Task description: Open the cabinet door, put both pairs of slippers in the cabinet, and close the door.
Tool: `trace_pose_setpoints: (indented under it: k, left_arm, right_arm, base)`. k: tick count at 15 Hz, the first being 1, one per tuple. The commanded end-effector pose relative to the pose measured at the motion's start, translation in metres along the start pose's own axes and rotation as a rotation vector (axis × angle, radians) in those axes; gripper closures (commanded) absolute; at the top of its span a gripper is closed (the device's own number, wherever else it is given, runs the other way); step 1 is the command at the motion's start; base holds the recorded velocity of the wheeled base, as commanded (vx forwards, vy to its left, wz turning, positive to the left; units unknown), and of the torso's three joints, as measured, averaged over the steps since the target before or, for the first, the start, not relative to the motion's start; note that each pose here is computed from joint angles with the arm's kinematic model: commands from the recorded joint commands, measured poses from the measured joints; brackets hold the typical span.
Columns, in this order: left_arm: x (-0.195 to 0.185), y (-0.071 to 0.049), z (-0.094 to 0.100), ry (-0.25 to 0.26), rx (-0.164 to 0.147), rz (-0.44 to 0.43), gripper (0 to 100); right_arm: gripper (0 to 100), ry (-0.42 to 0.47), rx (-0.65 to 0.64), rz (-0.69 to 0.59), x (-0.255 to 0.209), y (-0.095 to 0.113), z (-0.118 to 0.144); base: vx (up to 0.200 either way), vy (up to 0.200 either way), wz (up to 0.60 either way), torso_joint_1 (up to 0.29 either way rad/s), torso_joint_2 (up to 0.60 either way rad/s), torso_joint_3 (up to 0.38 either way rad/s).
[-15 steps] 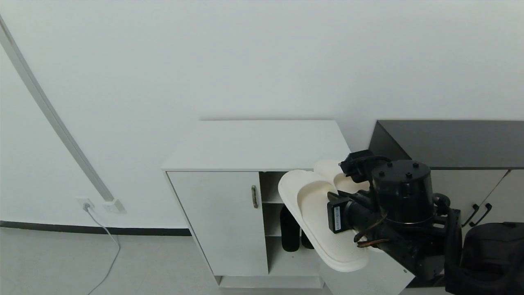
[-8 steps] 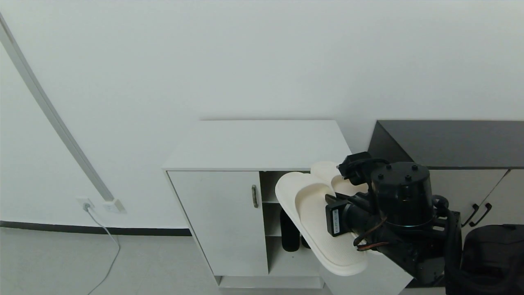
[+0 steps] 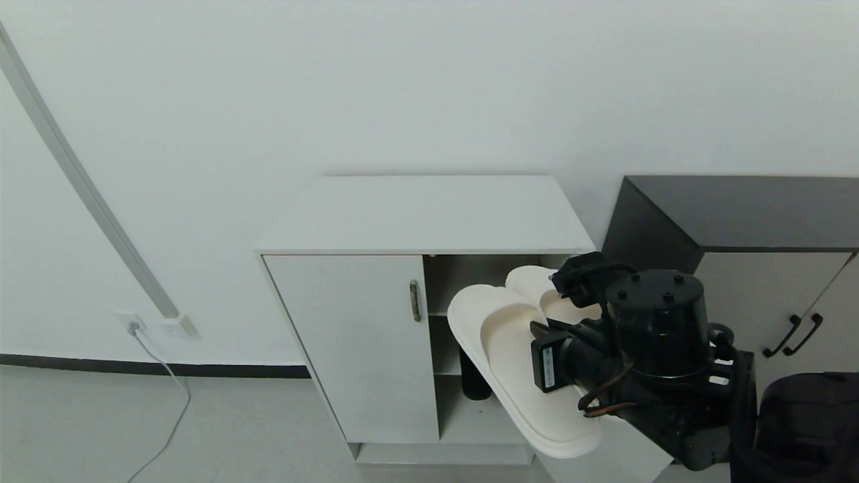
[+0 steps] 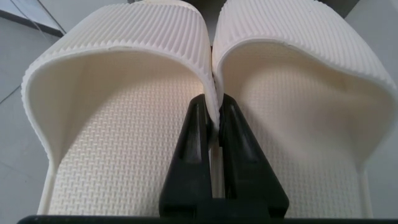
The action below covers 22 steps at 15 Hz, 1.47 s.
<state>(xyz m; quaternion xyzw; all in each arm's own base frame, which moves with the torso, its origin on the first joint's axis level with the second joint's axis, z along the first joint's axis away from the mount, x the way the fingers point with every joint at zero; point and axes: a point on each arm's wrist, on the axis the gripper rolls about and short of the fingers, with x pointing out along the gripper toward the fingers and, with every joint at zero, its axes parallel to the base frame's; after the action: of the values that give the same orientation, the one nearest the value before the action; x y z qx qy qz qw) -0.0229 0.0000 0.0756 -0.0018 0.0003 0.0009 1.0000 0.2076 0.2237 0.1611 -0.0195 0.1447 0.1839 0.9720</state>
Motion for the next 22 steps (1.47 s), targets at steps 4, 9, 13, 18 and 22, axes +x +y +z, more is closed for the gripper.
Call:
trace_pose_setpoints:
  k: [4,9,13,18,22]
  left_arm:
    - [0.0,0.0,0.0001,-0.001,-0.001,0.001,100]
    - [0.0,0.0,0.0001,-0.001,-0.001,0.001,100]
    - [0.0,0.0,0.0001,-0.001,-0.001,0.001,100]
    - [0.0,0.0,0.0001,-0.001,-0.001,0.001,100]
    - [0.0,0.0,0.0001,-0.001,-0.001,0.001,100]
  right_arm:
    - [100,-0.001,-0.002,0.005,-0.0012,0.0016,-0.0003]
    - [100,-0.014,-0.007,0.012,-0.0023,0.0025,-0.0012]
    - [100,-0.009,-0.019,0.011,-0.0019,0.0024,-0.0034]
    - [100,-0.006,-0.021,0.01,-0.0016,0.0024,-0.0042]
    - [100,-0.003,-0.024,0.01,-0.0017,0.0022,-0.005]
  base:
    - [0.0,0.0,0.0,-0.228,0.55,0.316]
    - [0.0,0.0,0.0,-0.199,0.52,0.315]
    - [0.0,0.0,0.0,-0.177,0.5,0.317]
    - [0.0,0.0,0.0,-0.143,0.47,0.325]
    - [0.0,0.0,0.0,-0.105,0.46,0.349]
